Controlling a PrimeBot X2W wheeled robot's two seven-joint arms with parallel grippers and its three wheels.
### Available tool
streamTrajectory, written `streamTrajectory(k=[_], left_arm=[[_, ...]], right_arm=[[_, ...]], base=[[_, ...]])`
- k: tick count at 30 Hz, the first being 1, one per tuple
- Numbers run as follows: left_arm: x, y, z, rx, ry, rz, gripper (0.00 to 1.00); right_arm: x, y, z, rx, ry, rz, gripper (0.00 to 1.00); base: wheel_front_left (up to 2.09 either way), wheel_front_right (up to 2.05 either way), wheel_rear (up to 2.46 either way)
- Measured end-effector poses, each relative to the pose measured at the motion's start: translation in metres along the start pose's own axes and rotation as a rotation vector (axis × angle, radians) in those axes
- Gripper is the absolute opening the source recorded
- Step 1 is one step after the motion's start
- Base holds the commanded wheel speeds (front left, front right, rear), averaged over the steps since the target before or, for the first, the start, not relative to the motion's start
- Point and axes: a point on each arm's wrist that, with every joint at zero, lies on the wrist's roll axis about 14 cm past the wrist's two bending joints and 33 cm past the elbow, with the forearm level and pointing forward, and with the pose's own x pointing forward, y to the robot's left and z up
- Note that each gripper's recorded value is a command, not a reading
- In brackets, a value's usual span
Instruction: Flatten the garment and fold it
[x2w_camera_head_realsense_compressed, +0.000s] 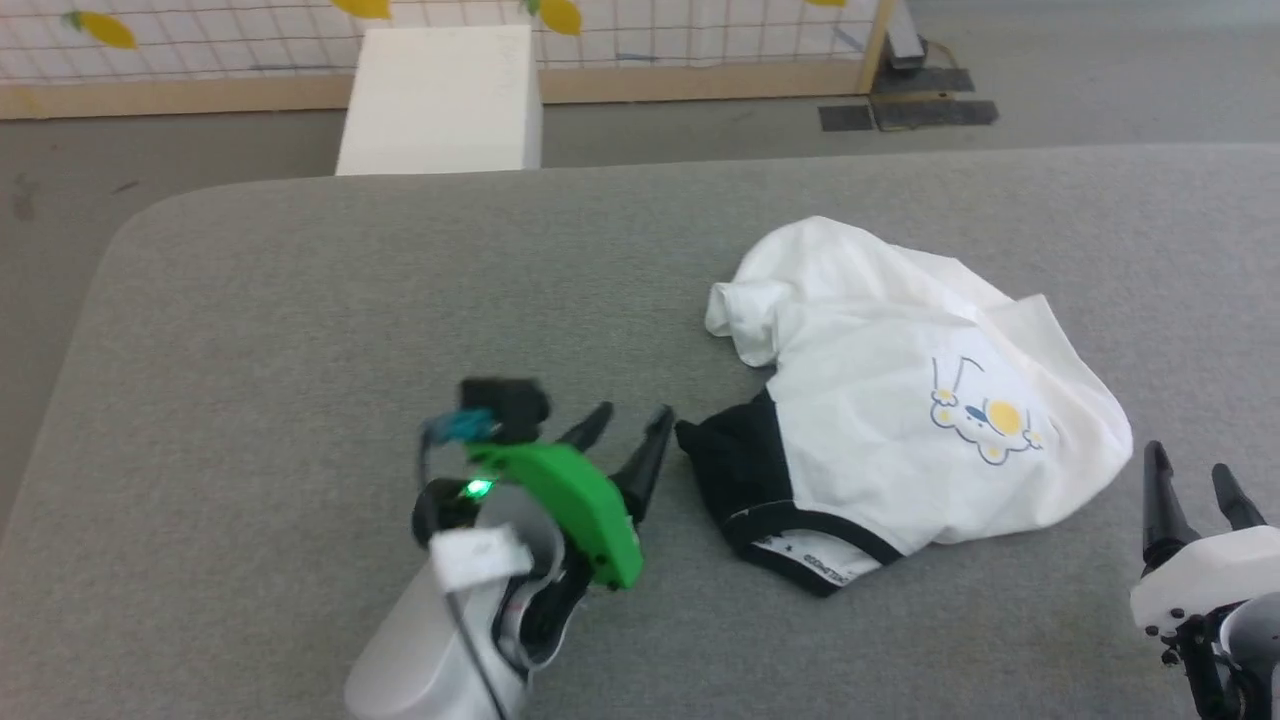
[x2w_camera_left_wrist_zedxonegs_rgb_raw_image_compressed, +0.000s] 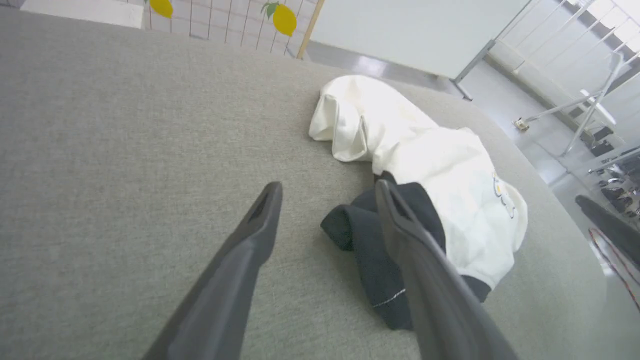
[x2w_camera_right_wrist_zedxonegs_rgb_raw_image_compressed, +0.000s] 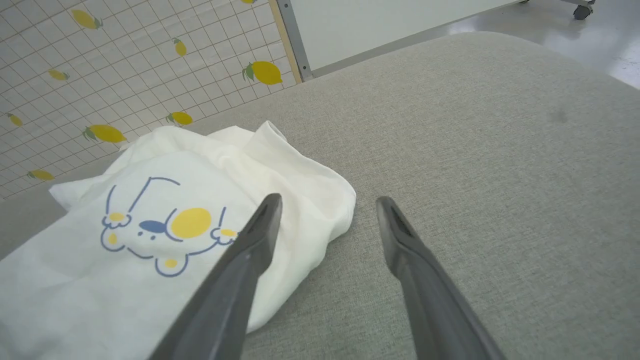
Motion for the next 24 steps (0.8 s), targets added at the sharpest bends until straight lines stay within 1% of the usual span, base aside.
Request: streamTrajectory(k=[3, 5, 9, 10, 11, 12, 15, 18, 20, 24], left_arm=[[0.016, -0.013, -0.024, 0.006, 0.187, -0.035, 1.0], [0.024, -0.017, -0.038, 0.022, 0.285, -0.038, 1.0], [0.034, -0.018, -0.054, 0.026, 0.381, -0.036, 1.0], [0.037, -0.019, -0.055, 0.019, 0.379, -0.043, 0.93], [0.039, -0.022, -0.056, 0.011, 0.383, -0.053, 0.21], [0.041, -0.023, -0.057, 0.006, 0.378, -0.061, 0.0], [0.046, -0.026, -0.057, -0.01, 0.356, -0.079, 0.0], [0.051, -0.024, -0.037, -0.04, 0.257, -0.078, 0.0], [0.053, -0.019, -0.012, -0.061, 0.149, -0.064, 0.0], [0.046, 0.002, 0.061, -0.083, -0.13, -0.003, 0.0]], right_arm=[[-0.004, -0.009, -0.002, 0.003, 0.006, -0.023, 1.0], [-0.006, -0.017, -0.005, 0.003, 0.01, -0.044, 1.0], [-0.011, -0.031, -0.009, 0.004, 0.011, -0.086, 1.0], [-0.012, -0.035, -0.01, 0.004, 0.011, -0.097, 1.0], [-0.013, -0.038, -0.011, 0.003, 0.012, -0.107, 1.0], [-0.013, -0.041, -0.013, 0.003, 0.016, -0.116, 1.0], [-0.014, -0.047, -0.018, 0.001, 0.026, -0.133, 1.0], [-0.012, -0.044, -0.021, -0.002, 0.036, -0.127, 1.0], [-0.009, -0.039, -0.022, -0.004, 0.04, -0.114, 1.0], [-0.001, -0.023, -0.023, -0.012, 0.044, -0.069, 1.0]], base=[[0.0, 0.0, 0.0], [0.0, 0.0, 0.0], [0.0, 0.0, 0.0], [0.0, 0.0, 0.0], [0.0, 0.0, 0.0], [0.0, 0.0, 0.0], [0.0, 0.0, 0.0], [0.0, 0.0, 0.0], [0.0, 0.0, 0.0], [0.0, 0.0, 0.0]])
